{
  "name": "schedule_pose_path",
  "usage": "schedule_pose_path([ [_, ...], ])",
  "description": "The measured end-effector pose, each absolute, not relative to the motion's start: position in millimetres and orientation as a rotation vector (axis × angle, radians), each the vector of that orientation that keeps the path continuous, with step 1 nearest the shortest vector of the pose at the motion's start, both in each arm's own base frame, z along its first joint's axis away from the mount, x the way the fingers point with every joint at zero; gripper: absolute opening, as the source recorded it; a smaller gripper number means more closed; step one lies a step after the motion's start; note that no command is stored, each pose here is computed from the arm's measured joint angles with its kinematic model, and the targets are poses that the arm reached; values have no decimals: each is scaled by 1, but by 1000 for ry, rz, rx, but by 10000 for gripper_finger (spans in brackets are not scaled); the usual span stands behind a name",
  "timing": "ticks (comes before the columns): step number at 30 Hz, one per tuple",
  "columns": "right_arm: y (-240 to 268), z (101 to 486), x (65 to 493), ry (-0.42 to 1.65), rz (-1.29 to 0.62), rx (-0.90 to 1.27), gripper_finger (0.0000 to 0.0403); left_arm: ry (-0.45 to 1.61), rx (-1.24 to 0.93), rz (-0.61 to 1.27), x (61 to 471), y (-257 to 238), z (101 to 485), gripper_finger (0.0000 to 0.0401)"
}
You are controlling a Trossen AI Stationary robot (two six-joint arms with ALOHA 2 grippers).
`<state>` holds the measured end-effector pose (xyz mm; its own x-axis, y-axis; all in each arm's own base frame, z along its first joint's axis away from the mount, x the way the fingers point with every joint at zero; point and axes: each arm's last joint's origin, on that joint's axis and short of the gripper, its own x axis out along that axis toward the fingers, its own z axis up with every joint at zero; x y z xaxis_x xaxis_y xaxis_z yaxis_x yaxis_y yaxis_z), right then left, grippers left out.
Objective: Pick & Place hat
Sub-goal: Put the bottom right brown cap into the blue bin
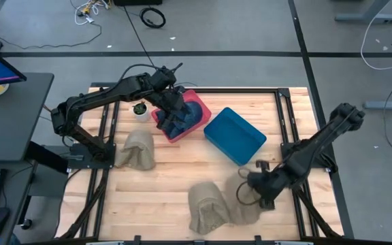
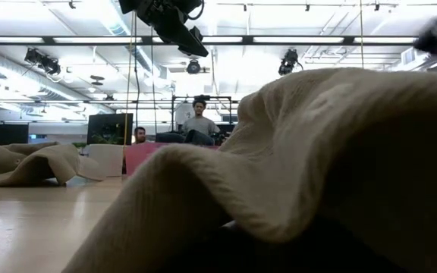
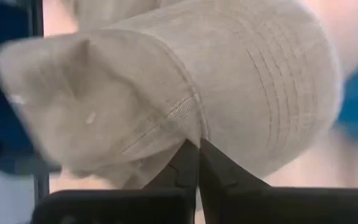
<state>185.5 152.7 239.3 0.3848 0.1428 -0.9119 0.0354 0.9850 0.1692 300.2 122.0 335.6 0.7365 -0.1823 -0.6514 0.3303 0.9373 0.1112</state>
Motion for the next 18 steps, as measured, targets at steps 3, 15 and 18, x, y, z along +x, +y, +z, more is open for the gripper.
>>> schedule_pose_path([
  [3, 140, 269, 183, 1026, 18, 120, 5, 687, 228, -284, 300, 122, 336, 190],
  [15, 71, 306, 169, 835, -471, -884, 2, 682, 247, -290, 301, 122, 336, 190],
  [18, 52, 308, 175, 891, -582, -973, 2, 682, 244, -289, 300, 122, 336, 190],
])
